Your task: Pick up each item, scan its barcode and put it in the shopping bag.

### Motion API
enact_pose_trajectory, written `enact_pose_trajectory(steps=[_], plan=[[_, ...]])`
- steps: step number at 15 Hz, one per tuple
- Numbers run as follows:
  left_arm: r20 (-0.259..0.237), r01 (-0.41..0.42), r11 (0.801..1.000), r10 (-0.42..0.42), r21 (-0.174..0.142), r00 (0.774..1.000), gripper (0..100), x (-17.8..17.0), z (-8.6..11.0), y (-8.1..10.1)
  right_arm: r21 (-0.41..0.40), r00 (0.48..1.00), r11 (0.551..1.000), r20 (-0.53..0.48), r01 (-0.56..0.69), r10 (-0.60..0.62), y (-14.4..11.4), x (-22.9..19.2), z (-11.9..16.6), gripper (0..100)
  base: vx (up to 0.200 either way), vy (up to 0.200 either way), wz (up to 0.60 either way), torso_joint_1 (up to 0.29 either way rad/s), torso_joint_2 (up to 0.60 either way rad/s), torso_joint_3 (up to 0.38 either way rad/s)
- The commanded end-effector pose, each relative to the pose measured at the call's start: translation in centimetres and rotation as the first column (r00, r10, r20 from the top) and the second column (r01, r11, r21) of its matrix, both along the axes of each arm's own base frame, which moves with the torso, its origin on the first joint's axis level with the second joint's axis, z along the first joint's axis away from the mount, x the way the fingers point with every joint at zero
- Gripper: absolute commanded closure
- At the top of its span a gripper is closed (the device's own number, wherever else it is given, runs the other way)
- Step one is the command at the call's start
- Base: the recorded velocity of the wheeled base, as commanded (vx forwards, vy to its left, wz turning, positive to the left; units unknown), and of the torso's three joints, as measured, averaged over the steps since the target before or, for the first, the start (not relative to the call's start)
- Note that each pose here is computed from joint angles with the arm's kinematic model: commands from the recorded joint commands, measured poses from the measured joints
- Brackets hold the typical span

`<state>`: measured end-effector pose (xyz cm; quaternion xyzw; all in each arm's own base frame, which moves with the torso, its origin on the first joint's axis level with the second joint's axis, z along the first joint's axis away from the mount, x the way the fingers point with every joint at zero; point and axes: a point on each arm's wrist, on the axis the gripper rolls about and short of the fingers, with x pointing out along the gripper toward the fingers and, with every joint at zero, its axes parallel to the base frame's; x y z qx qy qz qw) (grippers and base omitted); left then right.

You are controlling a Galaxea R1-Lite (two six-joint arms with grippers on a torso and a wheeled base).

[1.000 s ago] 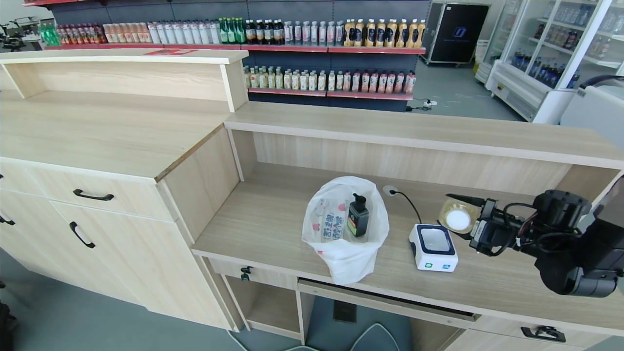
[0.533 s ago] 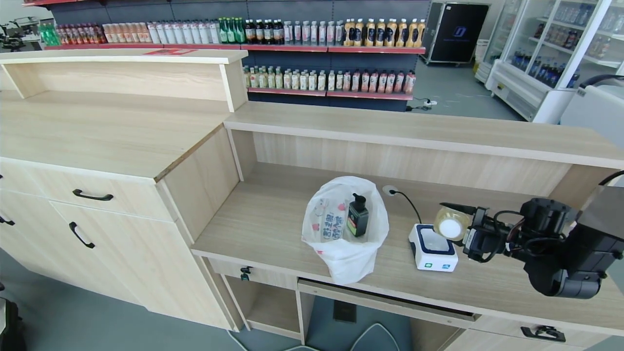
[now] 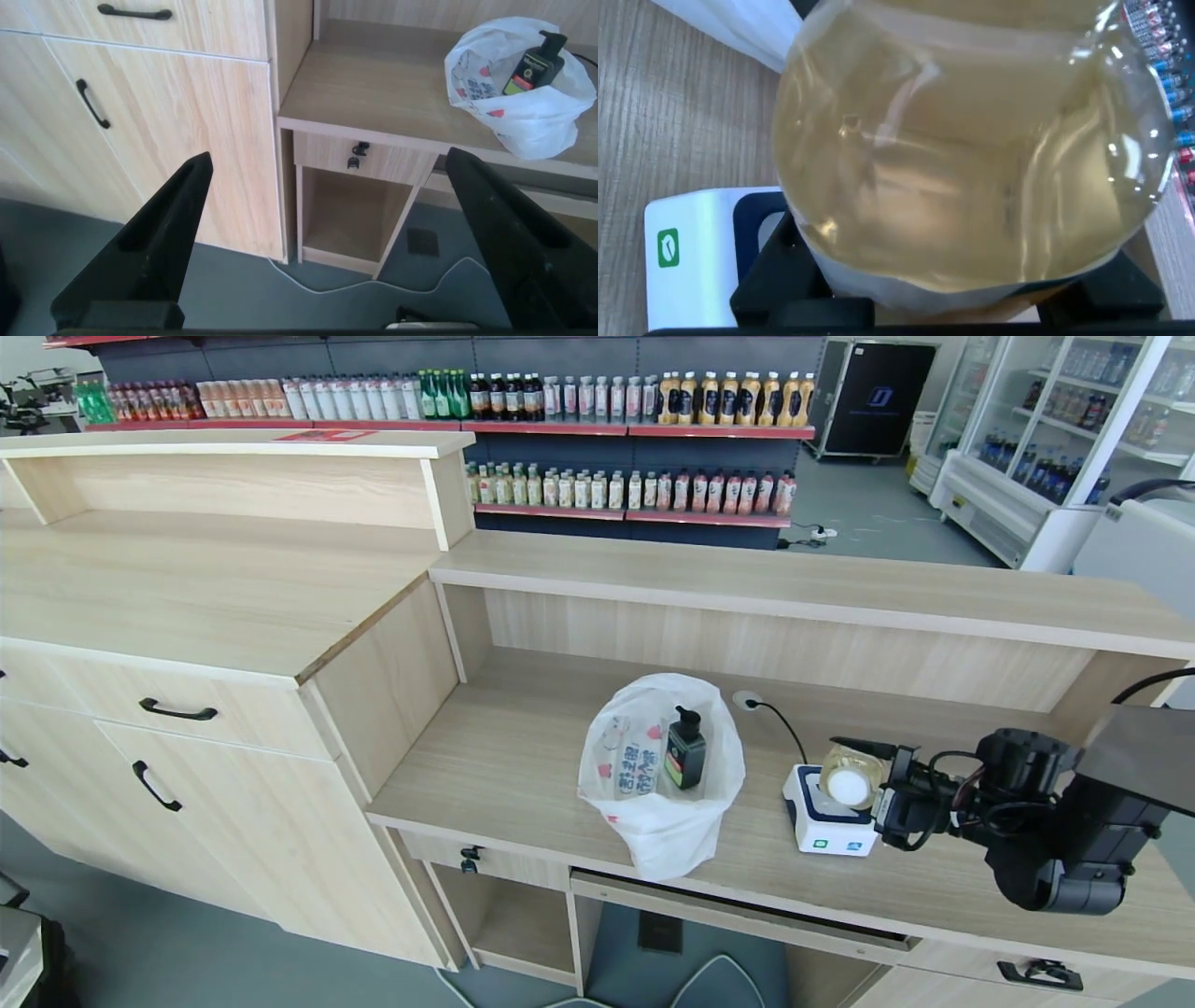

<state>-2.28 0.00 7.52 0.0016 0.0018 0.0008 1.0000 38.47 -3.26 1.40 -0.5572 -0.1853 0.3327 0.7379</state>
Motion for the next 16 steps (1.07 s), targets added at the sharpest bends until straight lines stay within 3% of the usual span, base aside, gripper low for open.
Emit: enact_pose_trajectory(steps=[1, 16], plan=[[0.001, 0.0, 1.0, 0.0, 0.0, 1.0, 0, 0.0, 0.0, 0.0, 0.0, 1.0, 1.0, -0.01, -0.001, 0.001, 0.0, 0.2, -0.7, 100, 0.0, 0.0, 0.0, 0.0, 0.0, 0.0], [0.001, 0.0, 1.0, 0.0, 0.0, 1.0, 0, 0.0, 0.0, 0.0, -0.01, 0.999, 0.999, 0.011, -0.033, 0.033, 1.1, 1.4, -2.0, 100, 0.0, 0.0, 0.0, 0.0, 0.0, 0.0]])
